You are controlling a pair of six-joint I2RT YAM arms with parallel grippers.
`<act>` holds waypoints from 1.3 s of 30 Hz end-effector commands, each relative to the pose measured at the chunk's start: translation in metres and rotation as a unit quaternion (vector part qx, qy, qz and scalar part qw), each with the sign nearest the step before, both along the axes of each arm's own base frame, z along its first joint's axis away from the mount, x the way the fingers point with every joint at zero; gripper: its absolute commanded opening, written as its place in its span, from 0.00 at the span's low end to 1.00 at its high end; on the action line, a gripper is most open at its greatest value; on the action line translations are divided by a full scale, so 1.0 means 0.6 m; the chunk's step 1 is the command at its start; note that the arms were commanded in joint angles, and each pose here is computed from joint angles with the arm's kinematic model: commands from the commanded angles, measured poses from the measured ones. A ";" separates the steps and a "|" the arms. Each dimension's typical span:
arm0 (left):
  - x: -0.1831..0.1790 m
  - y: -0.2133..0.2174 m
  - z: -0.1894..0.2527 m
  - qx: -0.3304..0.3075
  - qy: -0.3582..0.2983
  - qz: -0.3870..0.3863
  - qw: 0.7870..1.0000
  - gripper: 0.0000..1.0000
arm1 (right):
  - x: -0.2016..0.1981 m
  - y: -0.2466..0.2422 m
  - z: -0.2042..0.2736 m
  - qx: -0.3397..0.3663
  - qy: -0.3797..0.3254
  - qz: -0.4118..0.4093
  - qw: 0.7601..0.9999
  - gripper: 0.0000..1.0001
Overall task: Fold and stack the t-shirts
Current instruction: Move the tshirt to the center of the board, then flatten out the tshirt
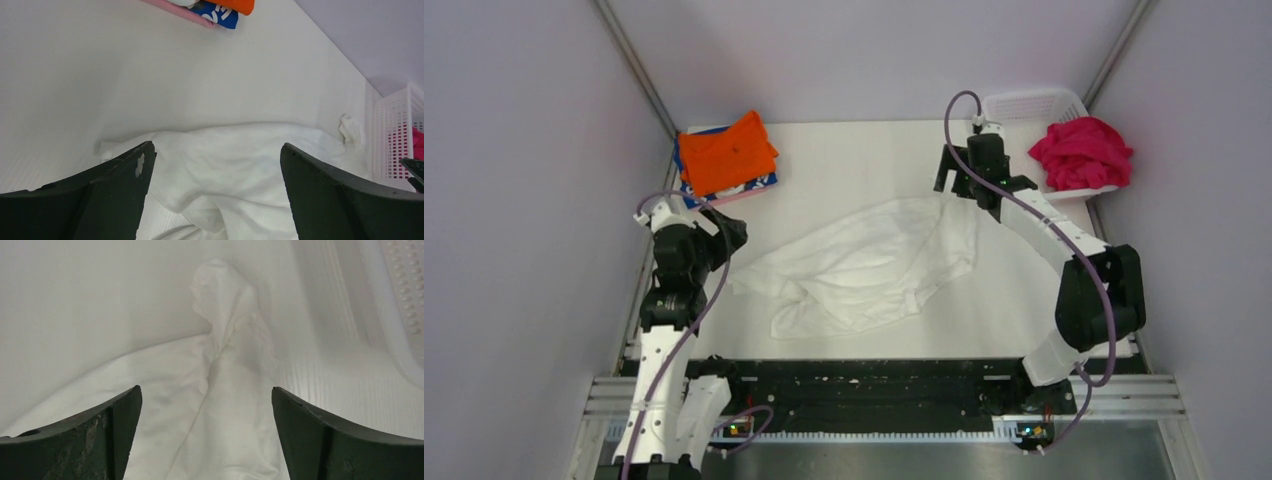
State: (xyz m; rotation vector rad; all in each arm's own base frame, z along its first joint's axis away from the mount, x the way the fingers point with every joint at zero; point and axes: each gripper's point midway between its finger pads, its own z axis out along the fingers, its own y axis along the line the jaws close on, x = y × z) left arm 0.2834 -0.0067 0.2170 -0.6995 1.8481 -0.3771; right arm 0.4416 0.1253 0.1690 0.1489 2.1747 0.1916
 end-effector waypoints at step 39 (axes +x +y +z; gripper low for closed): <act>-0.122 -0.393 -0.166 0.083 0.204 -0.428 0.877 0.99 | 0.015 -0.002 -0.060 -0.067 0.018 -0.032 0.997 0.98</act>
